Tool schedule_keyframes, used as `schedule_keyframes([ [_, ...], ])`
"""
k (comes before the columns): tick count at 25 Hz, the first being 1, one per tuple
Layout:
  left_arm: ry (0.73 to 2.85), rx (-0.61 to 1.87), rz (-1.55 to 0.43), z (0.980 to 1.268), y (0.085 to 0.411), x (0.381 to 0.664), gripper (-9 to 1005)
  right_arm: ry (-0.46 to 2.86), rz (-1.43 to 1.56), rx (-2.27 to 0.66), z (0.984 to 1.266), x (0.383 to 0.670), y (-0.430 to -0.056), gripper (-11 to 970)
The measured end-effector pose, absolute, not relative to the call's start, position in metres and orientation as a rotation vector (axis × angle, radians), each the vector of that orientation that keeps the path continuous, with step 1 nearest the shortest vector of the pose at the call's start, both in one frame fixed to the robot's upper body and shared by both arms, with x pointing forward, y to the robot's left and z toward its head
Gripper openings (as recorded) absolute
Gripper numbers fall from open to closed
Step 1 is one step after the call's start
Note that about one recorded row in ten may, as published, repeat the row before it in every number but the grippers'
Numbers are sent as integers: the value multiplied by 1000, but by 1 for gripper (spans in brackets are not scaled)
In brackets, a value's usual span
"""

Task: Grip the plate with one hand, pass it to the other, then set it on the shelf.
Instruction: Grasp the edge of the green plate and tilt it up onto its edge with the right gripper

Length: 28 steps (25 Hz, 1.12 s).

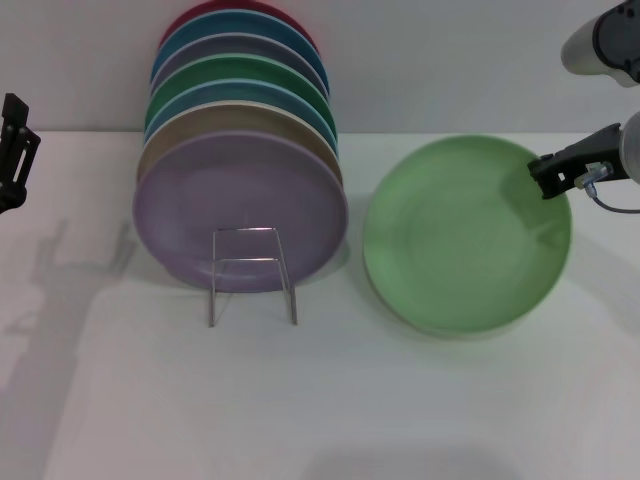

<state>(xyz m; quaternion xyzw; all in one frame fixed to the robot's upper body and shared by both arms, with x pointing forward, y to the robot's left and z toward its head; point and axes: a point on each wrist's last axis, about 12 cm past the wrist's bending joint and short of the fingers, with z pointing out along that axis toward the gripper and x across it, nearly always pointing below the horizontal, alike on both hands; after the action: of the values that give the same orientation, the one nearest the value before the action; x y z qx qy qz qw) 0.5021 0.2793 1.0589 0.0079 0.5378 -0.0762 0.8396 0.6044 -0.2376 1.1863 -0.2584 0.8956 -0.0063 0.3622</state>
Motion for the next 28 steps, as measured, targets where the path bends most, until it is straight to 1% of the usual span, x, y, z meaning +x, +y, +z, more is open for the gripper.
schedule_keyframes([
  [10,1125,14,-160,1060,280,500,796,2250,-111,-691,1193,603,-238,22],
  [21,1118,15,-162,1060,280,498,794,2069,-212,-747,1204,596,-229,21],
  [28,1123,14,-160,1059,281,496,793,1986,-252,-758,1207,596,-233,23],
])
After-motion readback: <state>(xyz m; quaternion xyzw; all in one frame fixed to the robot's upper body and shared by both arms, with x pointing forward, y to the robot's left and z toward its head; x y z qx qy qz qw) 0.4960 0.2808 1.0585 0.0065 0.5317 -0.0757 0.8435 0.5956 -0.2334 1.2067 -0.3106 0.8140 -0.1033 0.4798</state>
